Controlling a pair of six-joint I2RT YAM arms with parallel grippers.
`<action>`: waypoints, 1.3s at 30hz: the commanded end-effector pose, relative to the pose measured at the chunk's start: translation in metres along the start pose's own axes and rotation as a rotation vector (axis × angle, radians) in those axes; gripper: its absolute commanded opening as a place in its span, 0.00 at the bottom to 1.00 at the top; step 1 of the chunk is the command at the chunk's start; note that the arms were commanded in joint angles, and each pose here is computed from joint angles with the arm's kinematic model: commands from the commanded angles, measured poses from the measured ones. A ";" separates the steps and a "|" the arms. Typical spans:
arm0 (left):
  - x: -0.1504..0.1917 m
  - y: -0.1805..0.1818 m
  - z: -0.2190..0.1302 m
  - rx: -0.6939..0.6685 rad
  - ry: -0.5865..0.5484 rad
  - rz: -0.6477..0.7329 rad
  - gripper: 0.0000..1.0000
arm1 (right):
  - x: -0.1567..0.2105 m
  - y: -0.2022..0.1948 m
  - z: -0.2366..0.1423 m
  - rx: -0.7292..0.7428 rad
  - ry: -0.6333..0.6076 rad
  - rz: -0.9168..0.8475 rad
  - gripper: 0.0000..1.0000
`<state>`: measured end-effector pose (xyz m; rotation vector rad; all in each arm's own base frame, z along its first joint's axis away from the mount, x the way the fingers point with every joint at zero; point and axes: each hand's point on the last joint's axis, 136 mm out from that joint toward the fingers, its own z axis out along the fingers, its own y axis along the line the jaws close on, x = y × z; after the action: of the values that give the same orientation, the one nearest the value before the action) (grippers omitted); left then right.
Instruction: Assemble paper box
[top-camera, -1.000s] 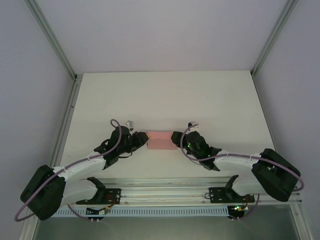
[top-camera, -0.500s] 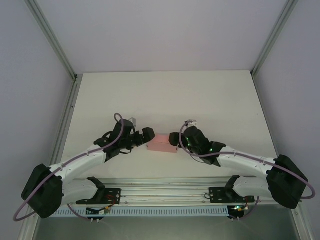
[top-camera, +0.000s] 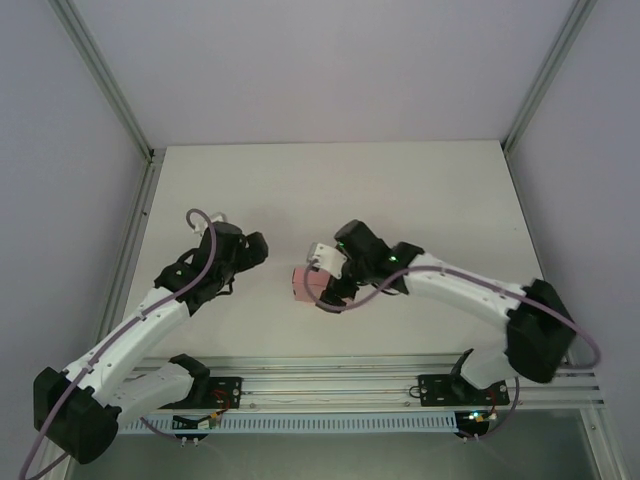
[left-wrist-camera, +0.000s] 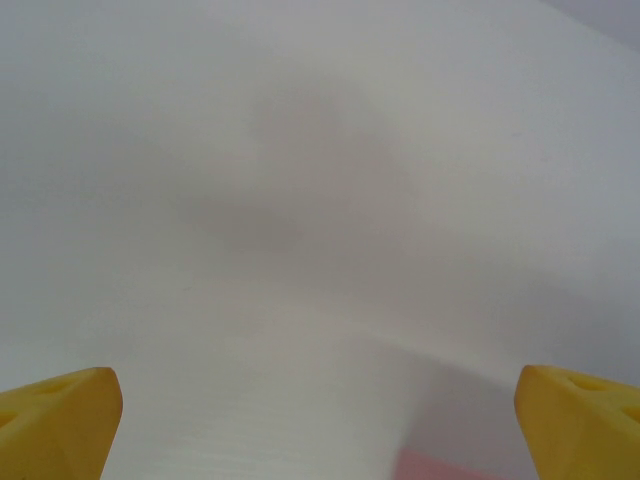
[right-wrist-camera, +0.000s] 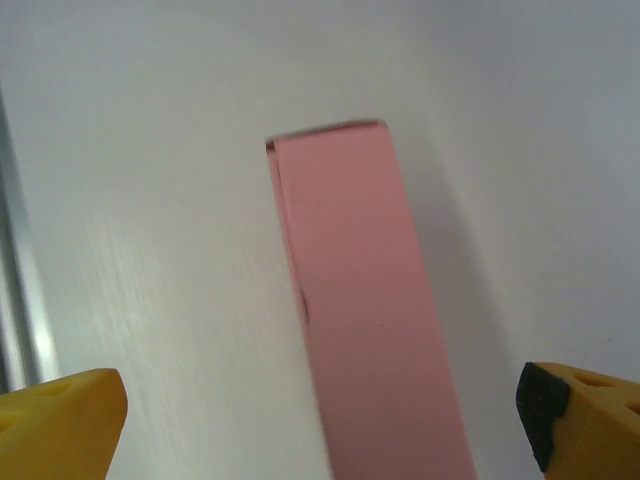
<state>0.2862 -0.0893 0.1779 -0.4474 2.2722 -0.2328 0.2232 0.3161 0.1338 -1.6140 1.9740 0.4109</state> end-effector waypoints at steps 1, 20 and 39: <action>0.010 0.040 0.001 -0.155 -0.002 0.040 1.00 | 0.017 -0.007 0.011 -0.038 0.188 -0.220 1.00; 0.000 0.070 -0.028 -0.178 -0.134 -0.018 1.00 | -0.013 -0.094 0.022 0.480 0.207 -0.408 0.40; -0.014 0.070 -0.032 -0.186 -0.199 -0.017 1.00 | 0.007 -0.060 0.027 0.498 0.177 -0.542 0.96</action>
<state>0.2502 -0.0248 0.1801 -0.5573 2.1334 -0.0203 0.3137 0.3129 0.0877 -1.8124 1.3739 -0.5878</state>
